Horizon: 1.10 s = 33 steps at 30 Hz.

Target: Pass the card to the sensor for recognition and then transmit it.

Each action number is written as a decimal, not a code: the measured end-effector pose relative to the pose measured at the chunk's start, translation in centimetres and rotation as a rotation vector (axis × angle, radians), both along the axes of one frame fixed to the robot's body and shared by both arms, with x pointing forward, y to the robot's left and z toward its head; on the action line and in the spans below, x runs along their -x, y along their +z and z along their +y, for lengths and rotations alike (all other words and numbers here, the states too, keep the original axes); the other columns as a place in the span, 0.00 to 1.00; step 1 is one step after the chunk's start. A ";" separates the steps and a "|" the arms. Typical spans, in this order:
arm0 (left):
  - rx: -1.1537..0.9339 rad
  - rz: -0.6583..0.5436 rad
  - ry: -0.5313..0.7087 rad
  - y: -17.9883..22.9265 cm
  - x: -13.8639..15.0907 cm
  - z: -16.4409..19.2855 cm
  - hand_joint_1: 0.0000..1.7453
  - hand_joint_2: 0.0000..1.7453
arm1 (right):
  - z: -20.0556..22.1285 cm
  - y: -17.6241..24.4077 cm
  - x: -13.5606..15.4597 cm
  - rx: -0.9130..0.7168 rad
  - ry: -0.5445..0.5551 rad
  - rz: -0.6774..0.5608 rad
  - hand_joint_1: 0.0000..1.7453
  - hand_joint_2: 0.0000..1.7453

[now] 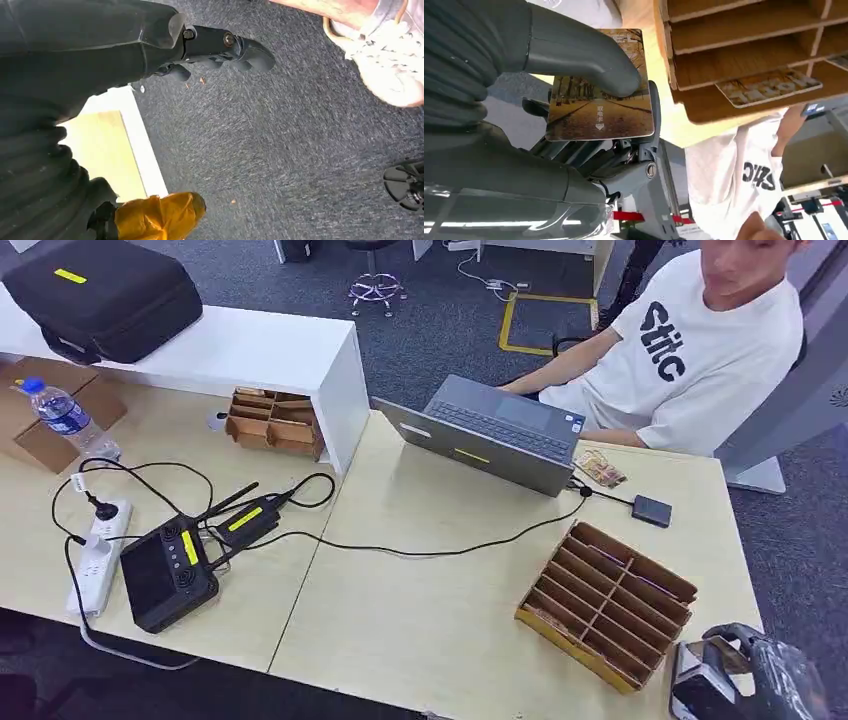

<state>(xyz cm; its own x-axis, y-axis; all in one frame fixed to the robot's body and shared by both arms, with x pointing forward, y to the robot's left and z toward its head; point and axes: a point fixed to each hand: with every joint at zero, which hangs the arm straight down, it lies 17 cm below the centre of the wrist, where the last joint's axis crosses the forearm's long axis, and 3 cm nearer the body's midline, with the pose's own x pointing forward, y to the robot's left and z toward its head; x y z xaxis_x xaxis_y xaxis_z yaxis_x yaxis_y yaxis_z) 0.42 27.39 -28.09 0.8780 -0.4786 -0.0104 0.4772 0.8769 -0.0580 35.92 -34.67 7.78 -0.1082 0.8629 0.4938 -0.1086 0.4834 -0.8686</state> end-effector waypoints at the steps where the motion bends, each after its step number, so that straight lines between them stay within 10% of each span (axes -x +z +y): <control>1: 0.000 0.000 0.002 0.0 0.0 0.0 0.00 1.00 | 0.0 -0.2 0.0 0.001 0.002 0.004 1.00 1.00; 33: -0.016 0.001 -0.020 0.0 0.1 1.6 0.00 1.00 | -1.1 -6.8 1.2 0.093 0.085 0.261 1.00 1.00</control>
